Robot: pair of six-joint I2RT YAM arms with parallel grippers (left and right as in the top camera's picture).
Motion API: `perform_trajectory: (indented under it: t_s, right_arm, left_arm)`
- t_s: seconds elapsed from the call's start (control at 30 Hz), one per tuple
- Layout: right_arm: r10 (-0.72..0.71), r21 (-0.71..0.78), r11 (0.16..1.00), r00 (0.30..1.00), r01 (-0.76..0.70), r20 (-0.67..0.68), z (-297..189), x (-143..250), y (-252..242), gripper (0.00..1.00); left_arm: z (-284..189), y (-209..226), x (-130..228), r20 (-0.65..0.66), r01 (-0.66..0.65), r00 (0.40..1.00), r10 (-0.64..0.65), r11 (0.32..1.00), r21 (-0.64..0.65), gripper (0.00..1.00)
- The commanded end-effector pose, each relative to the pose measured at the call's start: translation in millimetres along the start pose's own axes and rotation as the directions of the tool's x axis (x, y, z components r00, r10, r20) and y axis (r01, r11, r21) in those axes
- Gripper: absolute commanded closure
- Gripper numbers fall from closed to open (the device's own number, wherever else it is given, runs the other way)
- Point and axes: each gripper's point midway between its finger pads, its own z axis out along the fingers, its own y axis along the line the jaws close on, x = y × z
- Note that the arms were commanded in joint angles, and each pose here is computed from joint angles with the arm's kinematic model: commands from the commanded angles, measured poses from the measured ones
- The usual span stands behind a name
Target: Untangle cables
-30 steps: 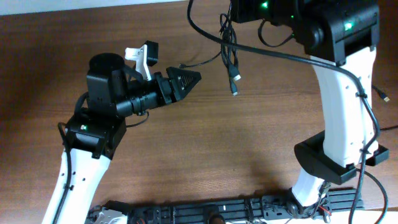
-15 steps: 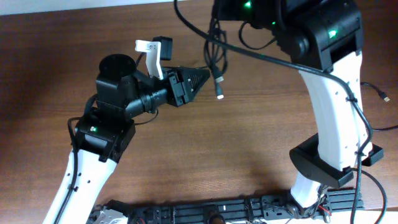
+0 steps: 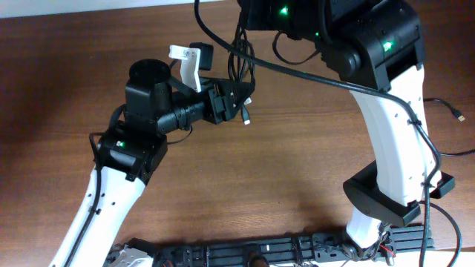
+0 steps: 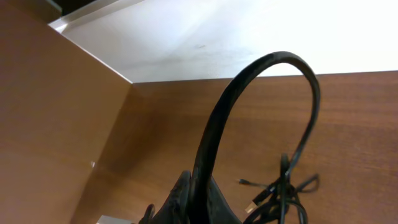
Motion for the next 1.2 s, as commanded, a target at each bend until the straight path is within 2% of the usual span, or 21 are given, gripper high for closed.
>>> perform_trajectory:
  t_s: [0.0,0.07,0.23,0.3,0.53,0.77,0.97,1.17]
  right_arm:
    - [-0.007,-0.036,0.999,1.0,0.007,-0.014,1,3,9,0.96]
    - [-0.007,-0.038,0.999,1.0,0.007,-0.017,1,4,9,0.96]
    - [-0.011,-0.038,0.999,1.0,0.011,-0.018,1,4,9,0.96]
    - [-0.012,-0.036,0.999,1.0,0.011,-0.019,1,4,8,0.96]
    - [-0.06,0.033,0.998,0.998,0.06,0.014,0,-6,-12,0.96]
    - [-0.036,0.202,0.979,0.999,0.032,0.014,-12,-21,-79,0.96]
    - [0.007,0.295,0.955,0.999,-0.017,0.037,-27,-34,-126,0.96]
    - [0.036,0.372,0.926,0.994,-0.071,0.1,-55,-52,-167,0.96]
  left_arm:
    - [0,-4,-9,0.035,-0.064,0.997,0.064,0.998,0.005,0.51]
    - [0,-4,-12,0.047,-0.07,0.996,0.07,0.998,0.002,0.7]
    - [-1,1,-15,0.062,-0.067,0.996,0.069,0.997,-0.029,0.88]
    - [-1,1,-15,0.061,-0.067,0.996,0.068,0.997,-0.03,0.93]
    - [-1,7,-8,0.038,-0.05,0.998,0.052,0.997,-0.051,0.94]
    - [-15,39,-6,0.018,0.013,1.0,-0.011,0.99,-0.137,0.97]
    - [-30,46,-13,0.021,0.027,0.999,-0.025,0.995,-0.098,0.99]
    - [-55,70,-12,0.033,0.064,0.998,-0.059,0.982,-0.18,1.0]
